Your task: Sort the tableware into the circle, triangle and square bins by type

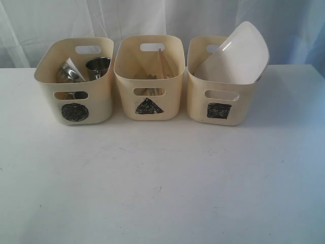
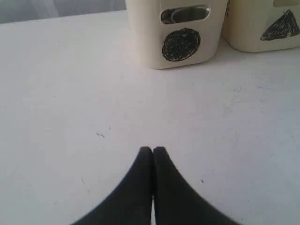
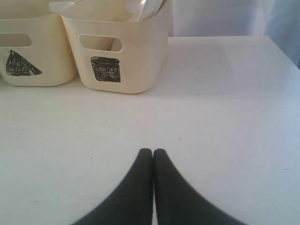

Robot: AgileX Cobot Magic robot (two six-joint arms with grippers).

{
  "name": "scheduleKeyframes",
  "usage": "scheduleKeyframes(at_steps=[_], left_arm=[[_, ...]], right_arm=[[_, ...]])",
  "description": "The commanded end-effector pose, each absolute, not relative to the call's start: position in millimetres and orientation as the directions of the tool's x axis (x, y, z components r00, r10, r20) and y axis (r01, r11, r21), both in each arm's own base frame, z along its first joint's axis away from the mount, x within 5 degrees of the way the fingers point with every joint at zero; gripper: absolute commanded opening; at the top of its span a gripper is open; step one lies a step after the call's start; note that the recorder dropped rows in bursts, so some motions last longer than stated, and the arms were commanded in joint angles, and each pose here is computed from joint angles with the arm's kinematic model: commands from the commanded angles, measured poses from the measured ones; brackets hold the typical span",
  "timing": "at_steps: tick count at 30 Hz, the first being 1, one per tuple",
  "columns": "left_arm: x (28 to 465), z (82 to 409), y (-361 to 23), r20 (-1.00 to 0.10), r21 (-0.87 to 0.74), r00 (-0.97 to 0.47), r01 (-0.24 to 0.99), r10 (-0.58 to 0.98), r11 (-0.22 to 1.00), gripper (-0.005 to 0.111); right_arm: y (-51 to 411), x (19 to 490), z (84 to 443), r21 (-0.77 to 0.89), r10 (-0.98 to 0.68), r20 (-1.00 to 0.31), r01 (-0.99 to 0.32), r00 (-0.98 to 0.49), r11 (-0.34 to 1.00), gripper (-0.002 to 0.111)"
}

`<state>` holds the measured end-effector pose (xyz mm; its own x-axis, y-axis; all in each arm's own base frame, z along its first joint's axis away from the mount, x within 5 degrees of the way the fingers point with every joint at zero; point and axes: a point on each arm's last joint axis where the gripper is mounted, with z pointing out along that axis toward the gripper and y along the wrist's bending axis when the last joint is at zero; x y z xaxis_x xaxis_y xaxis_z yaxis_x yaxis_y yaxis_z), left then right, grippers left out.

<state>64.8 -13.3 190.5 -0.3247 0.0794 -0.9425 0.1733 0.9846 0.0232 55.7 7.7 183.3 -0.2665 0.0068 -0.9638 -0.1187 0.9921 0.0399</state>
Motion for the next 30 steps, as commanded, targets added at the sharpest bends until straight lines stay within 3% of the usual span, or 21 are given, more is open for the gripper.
scheduleKeyframes(at_steps=[1, 10, 30], left_arm=[[57.4, 170.7, -13.3, -0.937, -0.046, -0.35, 0.153, 0.011, 0.987, 0.0], [50.9, 167.9, -13.8, -0.938, -0.075, -0.345, 0.152, -0.018, 0.986, 0.0], [52.2, 167.9, -6.0, -0.935, -0.114, -0.34, 0.01, -0.104, 0.993, 0.0]], right_arm=[[7.5, 55.5, 183.2, 0.03, -0.002, -0.967, -0.121, -0.256, 0.992, 0.0], [7.5, 55.5, 183.2, 0.03, -0.002, -0.967, -0.121, -0.256, 0.992, 0.0], [7.5, 55.5, 183.2, 0.03, -0.002, -0.967, -0.121, -0.256, 0.992, 0.0]])
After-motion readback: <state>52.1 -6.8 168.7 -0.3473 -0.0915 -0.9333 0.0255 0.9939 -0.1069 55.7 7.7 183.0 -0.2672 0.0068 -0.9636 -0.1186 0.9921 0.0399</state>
